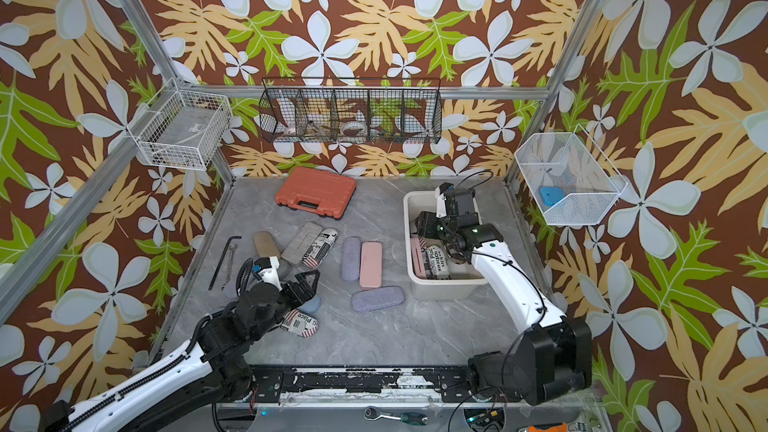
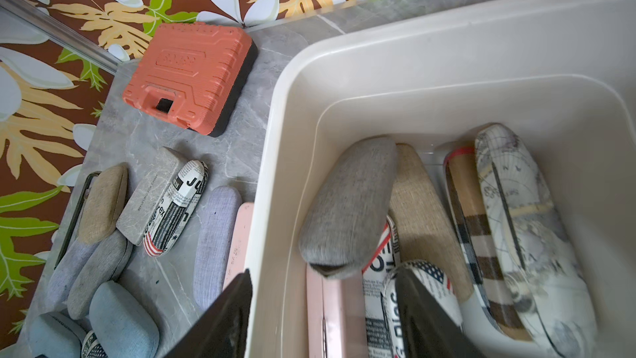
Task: Put the glasses cases into the storage boxes
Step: Place the glasses case in the storage box, then pick up the glasses case at the center of the board, then place the glasses case in the storage box.
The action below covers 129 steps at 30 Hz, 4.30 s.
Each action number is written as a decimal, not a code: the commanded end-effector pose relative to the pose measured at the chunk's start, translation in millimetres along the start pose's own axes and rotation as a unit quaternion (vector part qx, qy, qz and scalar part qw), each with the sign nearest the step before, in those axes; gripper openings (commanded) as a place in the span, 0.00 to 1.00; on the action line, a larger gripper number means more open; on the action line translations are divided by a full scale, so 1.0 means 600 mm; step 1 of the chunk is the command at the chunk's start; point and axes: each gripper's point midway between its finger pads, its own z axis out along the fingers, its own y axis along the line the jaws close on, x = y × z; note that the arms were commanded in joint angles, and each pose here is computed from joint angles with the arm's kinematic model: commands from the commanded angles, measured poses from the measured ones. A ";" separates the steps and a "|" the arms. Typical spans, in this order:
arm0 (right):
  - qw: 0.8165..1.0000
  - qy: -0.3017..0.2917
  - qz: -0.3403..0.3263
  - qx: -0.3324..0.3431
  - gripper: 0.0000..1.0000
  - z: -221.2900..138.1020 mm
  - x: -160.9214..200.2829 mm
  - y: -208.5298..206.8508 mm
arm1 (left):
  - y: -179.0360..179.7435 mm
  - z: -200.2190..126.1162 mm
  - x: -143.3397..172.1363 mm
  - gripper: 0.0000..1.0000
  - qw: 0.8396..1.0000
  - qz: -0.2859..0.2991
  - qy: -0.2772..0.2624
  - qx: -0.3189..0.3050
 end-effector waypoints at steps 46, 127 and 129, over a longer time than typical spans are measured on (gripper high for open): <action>0.998 -0.055 -0.024 0.020 0.78 -0.101 0.081 -0.002 | 0.013 0.307 0.092 0.70 0.923 0.217 0.200 -0.246; 0.967 0.042 -0.025 -0.248 0.45 0.004 0.132 0.448 | -0.163 0.021 0.000 0.59 0.975 0.129 0.001 0.184; 0.968 0.044 -0.027 -0.247 0.41 0.009 0.134 0.448 | -0.165 0.021 -0.001 0.59 0.974 0.130 0.001 0.185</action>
